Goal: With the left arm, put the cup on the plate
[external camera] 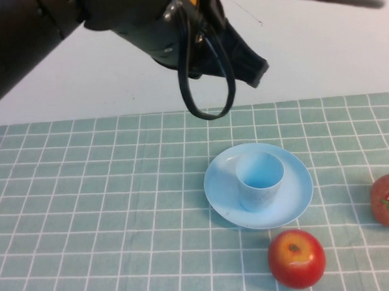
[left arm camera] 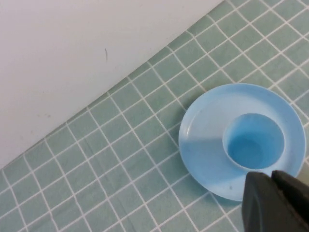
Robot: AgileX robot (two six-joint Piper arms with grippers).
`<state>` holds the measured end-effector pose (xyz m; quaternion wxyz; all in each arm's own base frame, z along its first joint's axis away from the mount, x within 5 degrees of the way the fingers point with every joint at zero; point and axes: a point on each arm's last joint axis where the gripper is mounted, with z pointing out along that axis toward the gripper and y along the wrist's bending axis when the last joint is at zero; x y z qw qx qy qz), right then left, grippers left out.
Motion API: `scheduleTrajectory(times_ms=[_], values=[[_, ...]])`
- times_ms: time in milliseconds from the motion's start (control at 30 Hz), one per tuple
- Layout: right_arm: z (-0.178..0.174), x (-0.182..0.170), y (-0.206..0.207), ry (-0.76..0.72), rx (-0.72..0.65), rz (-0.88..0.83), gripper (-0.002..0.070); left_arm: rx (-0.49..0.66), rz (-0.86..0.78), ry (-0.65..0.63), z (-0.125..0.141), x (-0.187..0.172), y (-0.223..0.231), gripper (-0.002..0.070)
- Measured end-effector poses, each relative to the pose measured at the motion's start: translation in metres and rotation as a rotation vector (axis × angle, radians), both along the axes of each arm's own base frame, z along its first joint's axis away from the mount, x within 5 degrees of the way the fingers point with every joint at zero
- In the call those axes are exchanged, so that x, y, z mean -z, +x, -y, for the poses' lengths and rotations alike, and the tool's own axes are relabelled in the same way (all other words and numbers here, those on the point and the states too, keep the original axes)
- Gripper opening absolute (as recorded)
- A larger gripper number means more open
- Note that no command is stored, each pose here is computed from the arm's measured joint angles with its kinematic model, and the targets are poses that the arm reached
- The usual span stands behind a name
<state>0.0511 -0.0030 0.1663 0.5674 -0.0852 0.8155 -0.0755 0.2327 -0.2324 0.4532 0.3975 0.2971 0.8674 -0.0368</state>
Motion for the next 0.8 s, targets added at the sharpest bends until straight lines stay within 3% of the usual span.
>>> scheduleTrajectory(times_ms=[167,333,600,800], values=[[0.000,0.000,0.000,0.000,0.000,0.000,-0.0002,-0.073,-0.010,-0.094,-0.026,0.005,0.015,0.0002],[0.000,0.000,0.000,0.000,0.000,0.000,-0.0002,-0.156,0.035,-0.199,-0.075,-0.013,0.005,0.0002],[0.000,0.000,0.000,0.000,0.000,0.000,-0.0002,-0.368,0.130,-0.304,-0.171,-0.002,-0.050,0.0002],[0.000,0.000,0.000,0.000,0.000,0.000,-0.0002,-0.528,0.268,-0.380,-0.219,0.042,-0.110,0.0002]])
